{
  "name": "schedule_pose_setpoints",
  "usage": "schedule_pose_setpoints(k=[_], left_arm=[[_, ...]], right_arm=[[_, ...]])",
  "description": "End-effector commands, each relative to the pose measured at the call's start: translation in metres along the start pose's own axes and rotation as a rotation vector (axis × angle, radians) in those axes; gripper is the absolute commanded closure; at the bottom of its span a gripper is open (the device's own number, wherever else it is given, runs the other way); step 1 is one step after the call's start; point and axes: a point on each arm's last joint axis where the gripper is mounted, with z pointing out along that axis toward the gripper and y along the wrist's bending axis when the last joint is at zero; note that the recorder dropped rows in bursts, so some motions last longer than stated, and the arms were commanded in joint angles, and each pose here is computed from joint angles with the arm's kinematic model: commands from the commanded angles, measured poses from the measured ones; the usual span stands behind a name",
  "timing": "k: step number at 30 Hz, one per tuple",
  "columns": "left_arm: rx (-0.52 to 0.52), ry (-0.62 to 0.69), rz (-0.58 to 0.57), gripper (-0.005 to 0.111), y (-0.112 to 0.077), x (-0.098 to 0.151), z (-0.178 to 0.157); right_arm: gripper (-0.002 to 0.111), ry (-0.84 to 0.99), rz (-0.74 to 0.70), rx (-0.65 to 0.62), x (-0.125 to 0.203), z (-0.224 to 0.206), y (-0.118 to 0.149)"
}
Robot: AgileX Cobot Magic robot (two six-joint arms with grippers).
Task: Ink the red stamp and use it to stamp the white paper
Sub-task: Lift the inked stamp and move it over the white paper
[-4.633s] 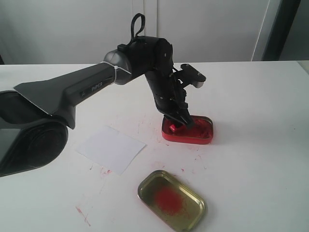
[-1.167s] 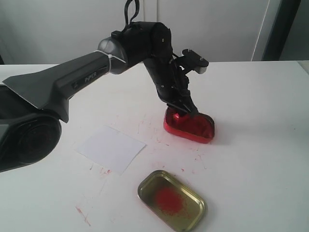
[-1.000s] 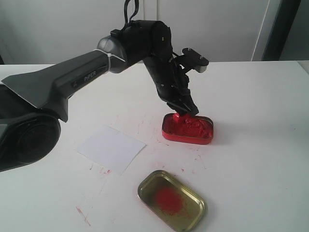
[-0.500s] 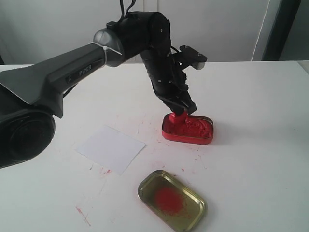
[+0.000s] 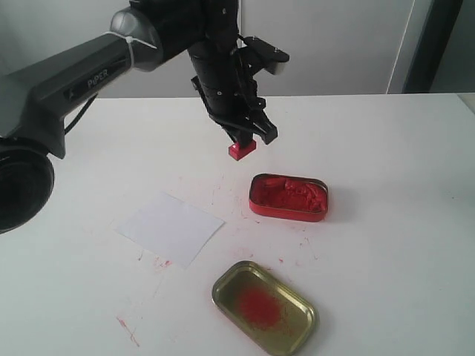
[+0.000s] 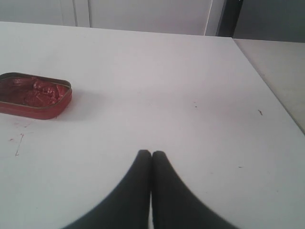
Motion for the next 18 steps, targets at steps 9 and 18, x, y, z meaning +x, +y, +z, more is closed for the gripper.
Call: schedule_pose_setpoints(k=[9, 18], left_arm=[[0.038, 0.152, -0.036, 0.107, 0.004, 0.027, -0.008], [0.046, 0.218, -0.073, 0.107, 0.010, 0.058, -0.019]], right_arm=[[0.108, -0.008, 0.006, 0.005, 0.001, 0.000, 0.000], [0.108, -0.008, 0.006, 0.005, 0.001, 0.000, 0.000]])
